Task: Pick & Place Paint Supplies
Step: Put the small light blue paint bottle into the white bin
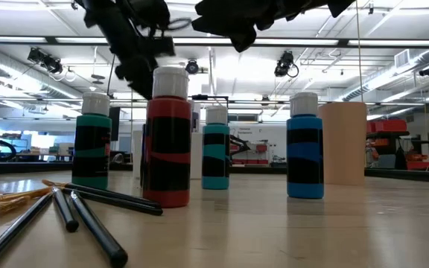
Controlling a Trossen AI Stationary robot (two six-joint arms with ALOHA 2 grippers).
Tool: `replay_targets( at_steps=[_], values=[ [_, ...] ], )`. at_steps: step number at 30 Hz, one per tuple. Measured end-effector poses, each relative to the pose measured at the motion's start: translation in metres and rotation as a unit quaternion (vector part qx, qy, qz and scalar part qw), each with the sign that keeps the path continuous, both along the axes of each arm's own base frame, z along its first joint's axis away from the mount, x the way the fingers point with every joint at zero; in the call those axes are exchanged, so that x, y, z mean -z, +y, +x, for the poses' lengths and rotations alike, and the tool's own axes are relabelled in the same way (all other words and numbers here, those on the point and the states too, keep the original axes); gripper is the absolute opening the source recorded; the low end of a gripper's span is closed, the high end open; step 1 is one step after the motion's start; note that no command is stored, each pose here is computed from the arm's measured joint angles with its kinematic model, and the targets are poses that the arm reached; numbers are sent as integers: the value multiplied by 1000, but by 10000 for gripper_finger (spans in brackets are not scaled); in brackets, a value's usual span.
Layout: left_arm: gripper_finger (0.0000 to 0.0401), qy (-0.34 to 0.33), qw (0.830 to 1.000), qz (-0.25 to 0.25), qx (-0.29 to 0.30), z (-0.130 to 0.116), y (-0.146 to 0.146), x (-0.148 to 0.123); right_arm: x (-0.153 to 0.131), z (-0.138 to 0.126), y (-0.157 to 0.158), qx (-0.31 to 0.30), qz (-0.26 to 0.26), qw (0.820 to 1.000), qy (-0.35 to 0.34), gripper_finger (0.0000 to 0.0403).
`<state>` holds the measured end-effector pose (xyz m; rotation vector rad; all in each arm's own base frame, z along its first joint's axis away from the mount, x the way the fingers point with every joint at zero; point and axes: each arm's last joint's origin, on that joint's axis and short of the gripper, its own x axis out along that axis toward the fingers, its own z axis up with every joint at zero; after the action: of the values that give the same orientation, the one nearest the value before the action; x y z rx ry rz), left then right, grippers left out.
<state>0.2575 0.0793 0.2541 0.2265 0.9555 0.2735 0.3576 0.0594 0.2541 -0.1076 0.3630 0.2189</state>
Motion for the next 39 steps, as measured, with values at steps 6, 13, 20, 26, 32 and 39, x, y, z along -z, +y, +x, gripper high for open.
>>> replay_targets(
  at_steps=[6,13,20,26,32,39],
  values=[
    [192,-86,996,-21,-3,-20,-15,-34,1,0,0,0,-1,1000,6,171],
    [192,-169,983,-48,46,-53,-35,-68,2,-1,0,1,-3,1000,14,171],
    [192,-192,978,-56,61,-78,-47,-76,4,-2,0,1,-4,1000,23,171],
    [192,-185,979,-61,66,-90,-52,-50,7,-3,-1,1,-7,999,40,171],
    [191,-223,965,-101,97,-92,-56,-17,8,-3,-1,1,-8,999,43,171],
    [191,-296,933,-140,149,-88,-59,8,9,-4,-1,1,-9,999,51,171]
  ],
)
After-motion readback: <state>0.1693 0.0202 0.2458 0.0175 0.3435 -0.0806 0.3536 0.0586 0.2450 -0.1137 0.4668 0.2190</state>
